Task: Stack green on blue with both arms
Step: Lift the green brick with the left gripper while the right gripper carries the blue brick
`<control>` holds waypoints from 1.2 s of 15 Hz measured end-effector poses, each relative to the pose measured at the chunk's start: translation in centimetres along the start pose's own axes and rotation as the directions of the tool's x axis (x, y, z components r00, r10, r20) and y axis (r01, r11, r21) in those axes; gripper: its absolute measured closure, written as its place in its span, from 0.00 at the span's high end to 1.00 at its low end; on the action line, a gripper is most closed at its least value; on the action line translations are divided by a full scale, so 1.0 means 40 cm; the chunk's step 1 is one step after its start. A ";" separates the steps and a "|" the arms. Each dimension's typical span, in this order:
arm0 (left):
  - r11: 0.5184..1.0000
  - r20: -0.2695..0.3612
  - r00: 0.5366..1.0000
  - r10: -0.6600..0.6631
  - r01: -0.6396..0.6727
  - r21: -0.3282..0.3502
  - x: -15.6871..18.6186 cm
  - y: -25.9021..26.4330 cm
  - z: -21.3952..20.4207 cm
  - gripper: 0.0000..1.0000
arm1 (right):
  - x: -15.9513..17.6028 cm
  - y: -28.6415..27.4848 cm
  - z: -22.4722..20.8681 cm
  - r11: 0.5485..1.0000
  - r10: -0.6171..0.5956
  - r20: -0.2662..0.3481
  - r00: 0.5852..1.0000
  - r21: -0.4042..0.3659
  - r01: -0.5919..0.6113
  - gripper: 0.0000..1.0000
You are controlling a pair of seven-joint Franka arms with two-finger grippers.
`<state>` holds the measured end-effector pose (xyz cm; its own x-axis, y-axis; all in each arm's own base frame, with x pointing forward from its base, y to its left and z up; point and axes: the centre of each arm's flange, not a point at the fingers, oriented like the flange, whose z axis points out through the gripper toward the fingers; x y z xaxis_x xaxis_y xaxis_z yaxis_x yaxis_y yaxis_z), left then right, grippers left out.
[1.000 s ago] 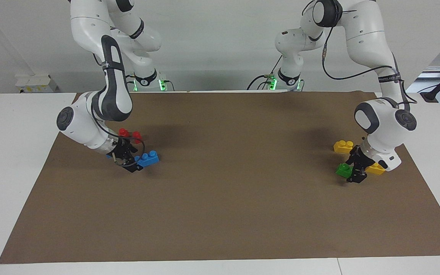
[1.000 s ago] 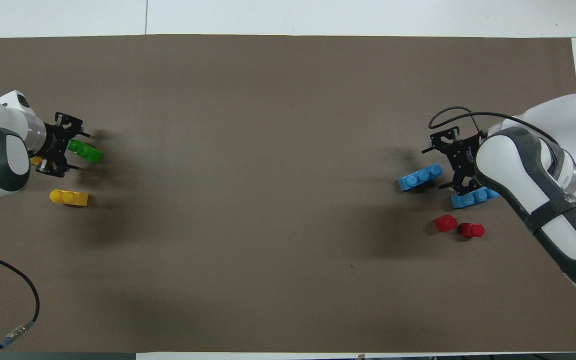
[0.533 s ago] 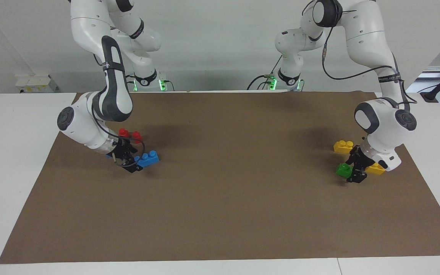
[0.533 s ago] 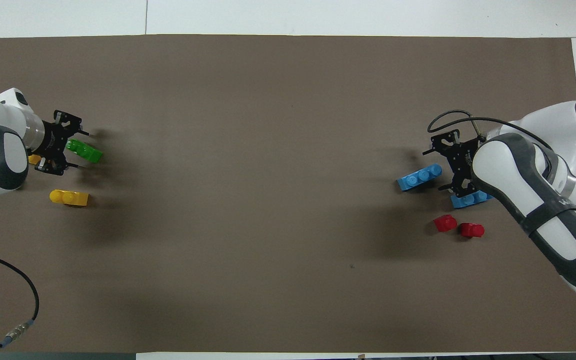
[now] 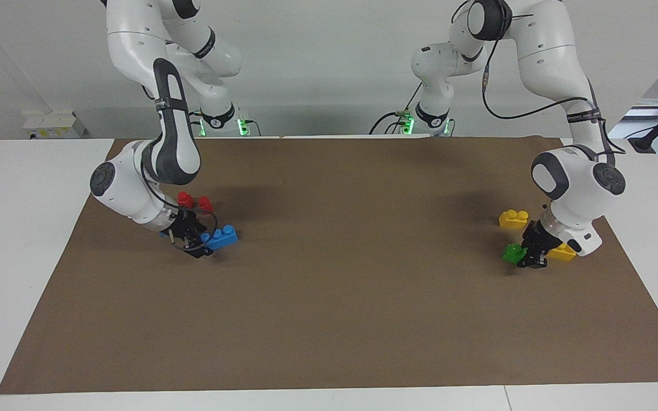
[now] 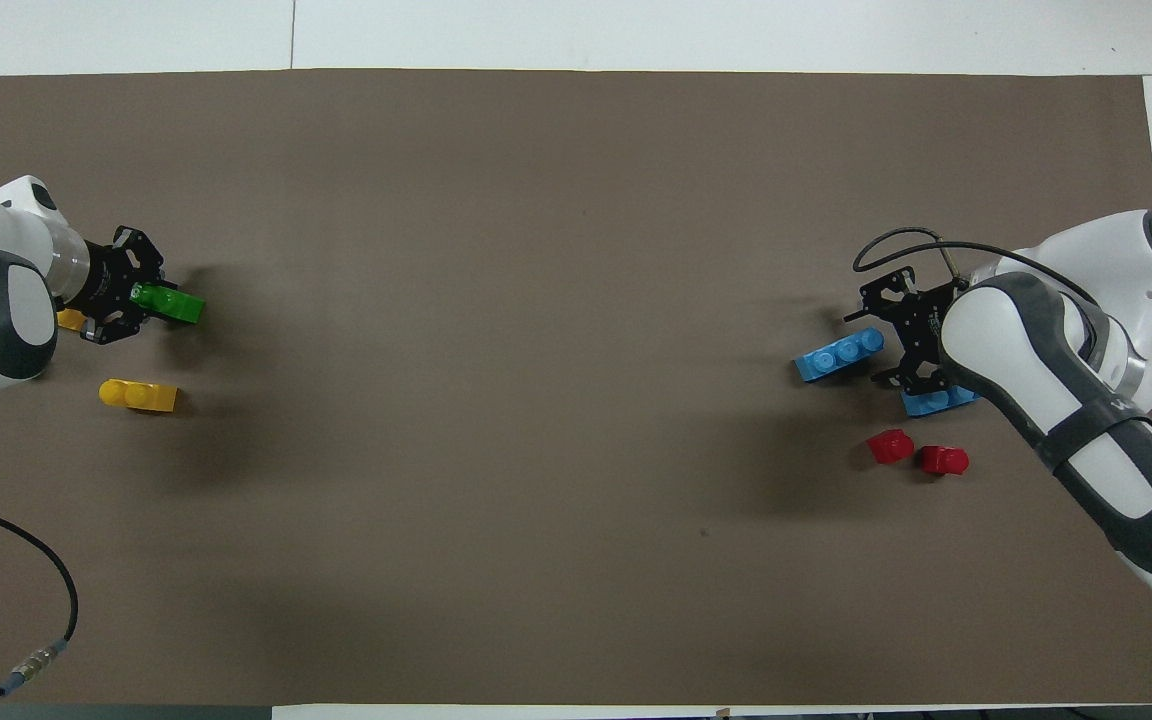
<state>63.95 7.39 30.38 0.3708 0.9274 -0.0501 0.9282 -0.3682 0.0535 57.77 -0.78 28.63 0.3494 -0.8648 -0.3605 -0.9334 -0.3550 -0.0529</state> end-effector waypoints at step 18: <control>0.999 0.029 0.999 -0.043 0.043 0.010 -0.274 0.058 -0.367 0.34 | -0.391 -0.135 -0.112 0.991 0.132 0.052 0.990 -0.024 -0.131 0.34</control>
<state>61.58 -2.66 45.68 0.3312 0.9401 -0.0808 0.9435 -0.3289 0.0413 57.70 13.07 38.74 0.2180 -0.8844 -0.4127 -0.9689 -0.2469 0.0173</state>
